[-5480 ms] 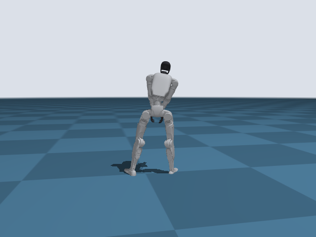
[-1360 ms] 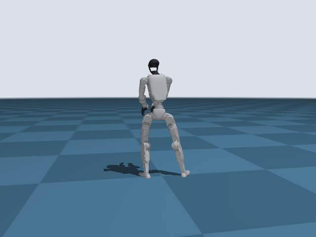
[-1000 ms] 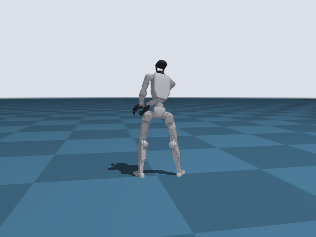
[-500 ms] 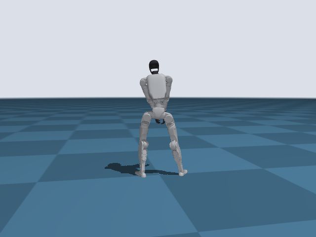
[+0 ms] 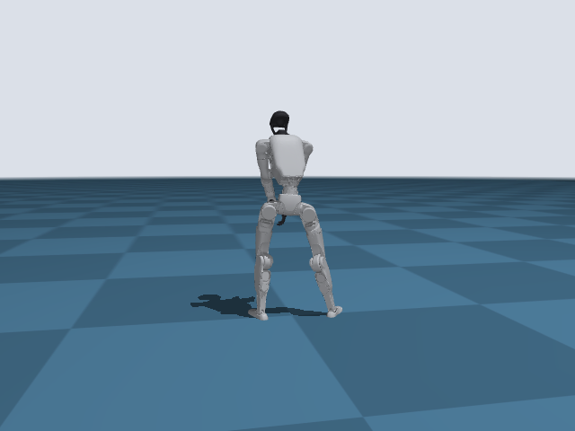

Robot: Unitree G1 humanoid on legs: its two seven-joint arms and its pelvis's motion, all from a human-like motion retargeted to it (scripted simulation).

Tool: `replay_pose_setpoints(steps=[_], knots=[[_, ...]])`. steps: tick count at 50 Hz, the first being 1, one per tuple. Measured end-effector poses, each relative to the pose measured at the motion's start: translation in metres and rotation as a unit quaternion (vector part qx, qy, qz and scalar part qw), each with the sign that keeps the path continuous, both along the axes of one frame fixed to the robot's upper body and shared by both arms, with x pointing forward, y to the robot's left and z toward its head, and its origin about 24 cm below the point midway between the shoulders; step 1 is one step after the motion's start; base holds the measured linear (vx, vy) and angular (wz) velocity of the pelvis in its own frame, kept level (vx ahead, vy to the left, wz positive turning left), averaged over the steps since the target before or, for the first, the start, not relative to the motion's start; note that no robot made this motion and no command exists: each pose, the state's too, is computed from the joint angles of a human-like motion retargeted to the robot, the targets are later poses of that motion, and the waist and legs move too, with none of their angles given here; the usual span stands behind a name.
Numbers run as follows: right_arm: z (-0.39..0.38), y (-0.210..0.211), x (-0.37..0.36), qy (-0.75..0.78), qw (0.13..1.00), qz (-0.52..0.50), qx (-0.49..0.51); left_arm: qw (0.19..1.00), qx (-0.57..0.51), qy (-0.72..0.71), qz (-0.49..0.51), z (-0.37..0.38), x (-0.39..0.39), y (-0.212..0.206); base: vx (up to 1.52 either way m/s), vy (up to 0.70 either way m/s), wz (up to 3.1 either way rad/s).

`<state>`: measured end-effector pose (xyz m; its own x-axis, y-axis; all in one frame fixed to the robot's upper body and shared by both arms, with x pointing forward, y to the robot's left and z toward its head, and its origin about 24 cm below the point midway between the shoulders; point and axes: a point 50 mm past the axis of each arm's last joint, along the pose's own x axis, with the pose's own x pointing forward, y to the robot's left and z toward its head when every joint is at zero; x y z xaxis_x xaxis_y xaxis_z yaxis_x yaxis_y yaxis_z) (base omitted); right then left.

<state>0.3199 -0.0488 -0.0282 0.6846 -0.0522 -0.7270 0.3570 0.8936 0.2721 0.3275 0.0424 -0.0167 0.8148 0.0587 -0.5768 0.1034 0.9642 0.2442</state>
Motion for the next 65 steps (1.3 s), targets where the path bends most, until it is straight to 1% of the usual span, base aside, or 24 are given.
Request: replay_pose_setpoints(steps=[6,11,16,20,22,24,27,32,37,44,48,55,59,65], knots=[[-0.012,-0.012,-0.008,0.017,0.999,-0.029,0.004,0.999,0.005,0.016,-0.034,-0.007,-0.008,-0.01,0.0,-0.06,0.01],[-0.016,-0.025,-0.008,0.018,0.999,-0.034,-0.009,0.999,0.003,0.008,-0.042,-0.009,-0.015,-0.021,0.01,-0.04,-0.01],[-0.011,-0.027,-0.003,-0.006,1.0,-0.028,-0.01,1.0,0.007,-0.016,-0.023,-0.005,-0.013,-0.022,0.0,0.0,0.0],[-0.002,-0.022,0.005,-0.02,1.0,-0.015,-0.005,0.999,0.01,-0.026,0.025,0.003,-0.005,-0.015,-0.03,-0.02,-0.09],[-0.003,-0.017,0.003,-0.019,1.0,-0.008,-0.002,0.999,0.023,-0.021,0.016,-0.001,-0.007,-0.012,0.0,0.0,0.0],[0.0,-0.015,0.005,-0.02,1.0,-0.005,0.001,0.999,0.017,-0.018,0.026,0.001,-0.004,-0.009,-0.02,-0.02,-0.09],[0.002,-0.017,0.007,-0.023,1.0,-0.008,0.01,1.0,-0.001,-0.008,0.015,0.004,-0.001,-0.009,-0.03,-0.02,-0.13],[-0.001,-0.025,0.006,-0.021,0.999,-0.027,0.019,0.999,-0.037,0.017,-0.034,0.006,0.0,-0.017,0.0,0.0,0.0],[-0.001,-0.031,0.007,-0.019,0.999,-0.037,0.012,0.998,-0.038,0.019,-0.048,0.009,0.0,-0.024,0.0,0.0,0.0],[0.006,-0.031,0.014,-0.037,0.999,-0.024,0.008,0.998,-0.052,-0.01,-0.033,0.015,0.005,-0.025,0.0,0.0,0.0],[0.009,-0.024,0.014,-0.049,0.999,0.007,0.008,0.997,-0.076,-0.016,-0.004,0.012,0.005,-0.015,0.0,0.0,0.0],[0.002,-0.005,0.004,-0.039,0.998,0.047,-0.026,0.995,-0.086,0.015,0.057,-0.004,-0.002,0.004,0.0,0.0,0.0],[-0.001,-0.005,0.001,-0.035,0.998,0.043,-0.033,0.995,-0.083,0.021,0.054,-0.007,-0.004,0.004,0.0,0.0,0.0],[-0.002,-0.017,0.001,-0.038,0.999,0.012,-0.028,0.995,-0.094,0.016,0.026,-0.004,-0.005,-0.008,0.0,0.0,0.0]])
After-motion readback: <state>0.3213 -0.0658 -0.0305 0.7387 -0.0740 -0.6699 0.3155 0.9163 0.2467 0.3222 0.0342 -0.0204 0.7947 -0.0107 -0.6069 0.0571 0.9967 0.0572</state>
